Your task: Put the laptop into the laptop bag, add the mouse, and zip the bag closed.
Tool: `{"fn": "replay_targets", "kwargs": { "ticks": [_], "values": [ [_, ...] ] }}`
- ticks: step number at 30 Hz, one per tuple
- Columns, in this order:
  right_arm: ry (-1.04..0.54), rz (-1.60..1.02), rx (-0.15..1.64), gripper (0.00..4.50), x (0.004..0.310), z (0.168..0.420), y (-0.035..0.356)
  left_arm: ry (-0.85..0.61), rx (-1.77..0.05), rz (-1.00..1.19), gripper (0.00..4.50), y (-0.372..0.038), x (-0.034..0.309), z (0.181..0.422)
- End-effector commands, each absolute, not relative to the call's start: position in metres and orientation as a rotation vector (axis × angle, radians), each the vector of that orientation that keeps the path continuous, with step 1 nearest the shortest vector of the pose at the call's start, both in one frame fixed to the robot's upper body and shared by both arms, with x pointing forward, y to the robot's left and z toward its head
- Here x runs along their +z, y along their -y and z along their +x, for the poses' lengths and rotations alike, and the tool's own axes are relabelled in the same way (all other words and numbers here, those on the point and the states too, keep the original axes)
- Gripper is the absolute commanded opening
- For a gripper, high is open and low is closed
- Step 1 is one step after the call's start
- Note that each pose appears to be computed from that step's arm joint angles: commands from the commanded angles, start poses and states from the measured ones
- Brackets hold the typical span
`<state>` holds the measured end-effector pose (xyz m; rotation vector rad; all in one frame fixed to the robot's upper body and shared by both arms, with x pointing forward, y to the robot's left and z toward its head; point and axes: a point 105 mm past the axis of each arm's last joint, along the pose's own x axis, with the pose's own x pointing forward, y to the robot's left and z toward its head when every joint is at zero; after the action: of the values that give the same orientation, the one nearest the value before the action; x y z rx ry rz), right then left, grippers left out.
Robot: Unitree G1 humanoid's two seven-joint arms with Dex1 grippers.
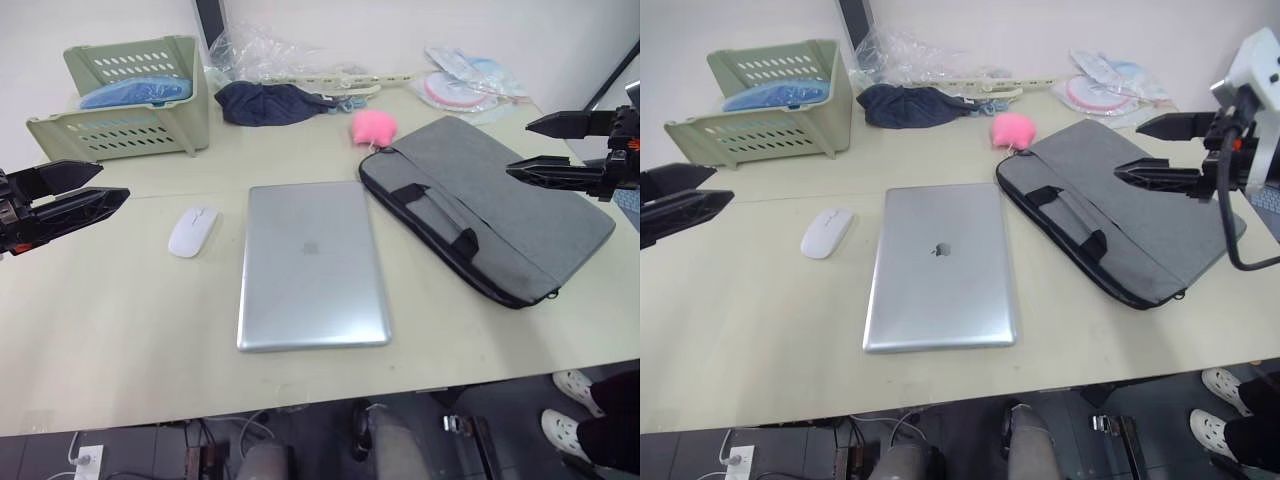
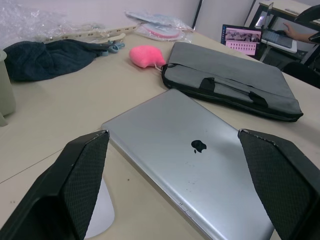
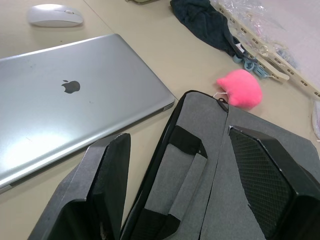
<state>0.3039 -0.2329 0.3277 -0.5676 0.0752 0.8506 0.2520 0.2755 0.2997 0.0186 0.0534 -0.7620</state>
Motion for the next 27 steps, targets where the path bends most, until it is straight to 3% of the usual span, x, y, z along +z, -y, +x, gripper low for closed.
{"fn": "replay_targets", "kwargs": {
  "ticks": [1, 11, 16, 19, 23, 26, 27],
  "values": [
    [-0.002, -0.585, 0.83, 3.45, 0.342, 0.301, 0.233, -0.003, -0.757, 0.055, 4.42, -0.274, 0.311, 0.254],
    [0.009, -0.566, 0.832, 3.45, 0.339, 0.302, 0.228, -0.011, -0.809, -0.003, 4.42, -0.266, 0.309, 0.26],
    [0.012, -0.539, 0.838, 3.45, 0.335, 0.302, 0.225, -0.057, -0.812, -0.065, 4.42, -0.269, 0.292, 0.262],
    [0.007, -0.514, 0.847, 3.45, 0.326, 0.3, 0.219, -0.129, -0.885, -0.2, 4.42, -0.264, 0.272, 0.256],
    [0.045, -0.445, 0.819, 3.45, 0.32, 0.305, 0.209, -0.116, -0.907, -0.421, 4.42, -0.264, 0.255, 0.256],
    [0.043, -0.412, 0.791, 2.6, 0.304, 0.309, 0.2, -0.18, -0.919, -0.492, 4.5, -0.259, 0.233, 0.255],
    [0.038, -0.384, 0.789, 2.12, 0.298, 0.308, 0.196, -0.195, -0.901, -0.515, 4.5, -0.26, 0.226, 0.257]
  ]
}}
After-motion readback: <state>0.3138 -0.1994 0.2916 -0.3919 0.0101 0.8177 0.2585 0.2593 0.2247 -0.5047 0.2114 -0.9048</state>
